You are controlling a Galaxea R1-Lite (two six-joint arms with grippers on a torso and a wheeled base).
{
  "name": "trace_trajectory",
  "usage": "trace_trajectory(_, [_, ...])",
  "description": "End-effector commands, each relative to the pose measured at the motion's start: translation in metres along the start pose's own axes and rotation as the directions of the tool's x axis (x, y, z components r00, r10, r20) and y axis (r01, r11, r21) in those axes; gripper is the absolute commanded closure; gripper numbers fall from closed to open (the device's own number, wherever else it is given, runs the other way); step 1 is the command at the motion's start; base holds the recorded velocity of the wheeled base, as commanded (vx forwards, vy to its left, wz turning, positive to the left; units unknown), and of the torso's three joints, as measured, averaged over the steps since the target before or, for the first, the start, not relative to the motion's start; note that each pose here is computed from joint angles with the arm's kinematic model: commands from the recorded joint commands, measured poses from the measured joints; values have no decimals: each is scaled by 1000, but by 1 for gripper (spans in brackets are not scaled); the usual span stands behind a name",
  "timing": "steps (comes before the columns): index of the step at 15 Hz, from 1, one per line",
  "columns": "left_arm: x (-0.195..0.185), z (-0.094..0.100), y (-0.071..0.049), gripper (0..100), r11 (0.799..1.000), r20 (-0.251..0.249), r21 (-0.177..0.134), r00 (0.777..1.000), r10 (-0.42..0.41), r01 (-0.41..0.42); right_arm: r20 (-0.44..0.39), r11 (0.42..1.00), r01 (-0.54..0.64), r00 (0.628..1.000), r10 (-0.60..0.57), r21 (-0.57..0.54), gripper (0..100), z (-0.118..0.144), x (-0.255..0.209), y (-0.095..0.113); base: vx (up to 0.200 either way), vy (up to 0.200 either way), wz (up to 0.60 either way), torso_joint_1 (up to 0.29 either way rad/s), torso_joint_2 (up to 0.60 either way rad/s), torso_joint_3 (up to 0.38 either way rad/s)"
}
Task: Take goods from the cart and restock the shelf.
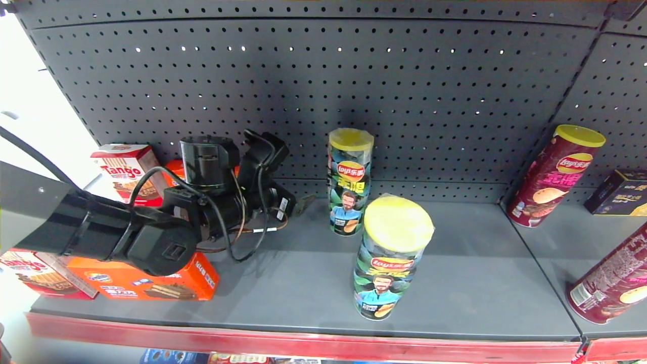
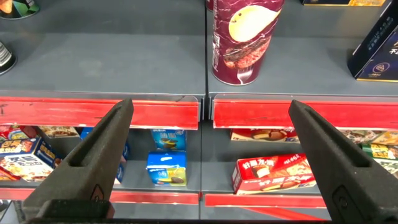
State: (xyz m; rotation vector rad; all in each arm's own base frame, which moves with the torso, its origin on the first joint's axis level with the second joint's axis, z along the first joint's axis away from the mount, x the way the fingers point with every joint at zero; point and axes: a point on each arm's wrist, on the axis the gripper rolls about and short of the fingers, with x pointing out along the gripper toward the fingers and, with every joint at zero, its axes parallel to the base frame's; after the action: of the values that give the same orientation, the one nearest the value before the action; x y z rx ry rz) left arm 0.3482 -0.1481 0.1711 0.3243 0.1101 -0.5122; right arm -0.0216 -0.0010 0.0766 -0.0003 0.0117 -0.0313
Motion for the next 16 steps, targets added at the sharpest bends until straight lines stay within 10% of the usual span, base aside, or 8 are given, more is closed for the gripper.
trace_trajectory(1, [9, -8, -4, 0, 1000, -20, -2, 1000, -13, 13, -1, 1000, -1, 1000, 1, 0, 0, 0, 0, 0, 0, 0, 0, 0, 0, 0])
trace_trajectory(16, [33, -19, -26, 0, 998, -50, -5, 997, -58, 58, -1, 1000, -1, 1000, 1, 0, 0, 0, 0, 0, 0, 0, 0, 0, 0, 0])
